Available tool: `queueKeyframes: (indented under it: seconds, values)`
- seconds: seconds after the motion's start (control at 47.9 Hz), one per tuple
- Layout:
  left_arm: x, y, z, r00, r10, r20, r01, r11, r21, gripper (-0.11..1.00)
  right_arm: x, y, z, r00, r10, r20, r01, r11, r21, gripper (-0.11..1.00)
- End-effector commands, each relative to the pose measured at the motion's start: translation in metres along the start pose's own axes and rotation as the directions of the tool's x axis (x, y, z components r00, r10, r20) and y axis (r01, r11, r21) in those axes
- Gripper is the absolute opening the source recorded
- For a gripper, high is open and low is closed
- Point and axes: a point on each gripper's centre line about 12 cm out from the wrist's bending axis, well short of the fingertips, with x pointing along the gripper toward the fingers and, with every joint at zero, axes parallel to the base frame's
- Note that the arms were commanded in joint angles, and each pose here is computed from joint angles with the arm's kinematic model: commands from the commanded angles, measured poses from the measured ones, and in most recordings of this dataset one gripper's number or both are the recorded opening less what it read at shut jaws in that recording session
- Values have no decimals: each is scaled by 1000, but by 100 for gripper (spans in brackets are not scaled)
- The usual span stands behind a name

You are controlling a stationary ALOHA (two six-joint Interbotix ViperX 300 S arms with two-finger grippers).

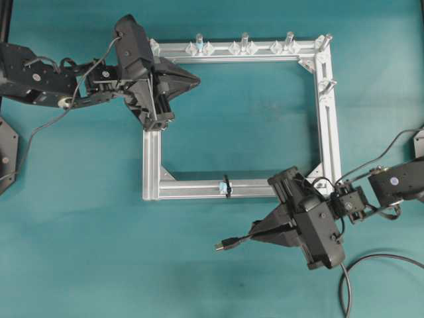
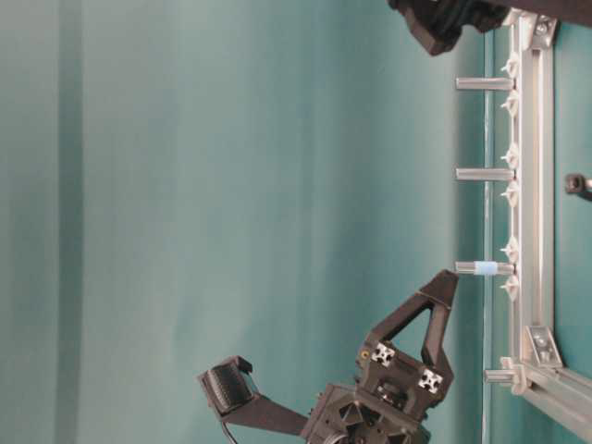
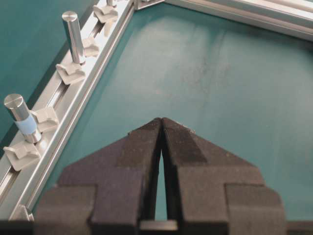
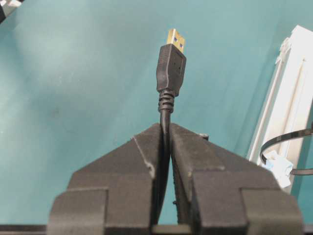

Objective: Insert the wire through the string loop located in the center.
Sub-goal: 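Lift the cable with the right gripper and swing it toward the frame rail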

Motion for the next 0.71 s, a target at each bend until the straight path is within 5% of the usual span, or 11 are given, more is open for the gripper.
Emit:
queueKeyframes:
  seconds: [0.0, 0.689]
  values:
    - [-3, -3, 14, 999, -9, 41, 9, 1000, -4, 0, -4, 1, 12, 999, 2, 38, -2, 1000, -4, 7]
    - [-3, -9, 12, 999, -24, 38, 24, 1000, 3, 0, -33, -30, -19, 996, -88, -27, 89, 995, 45, 7]
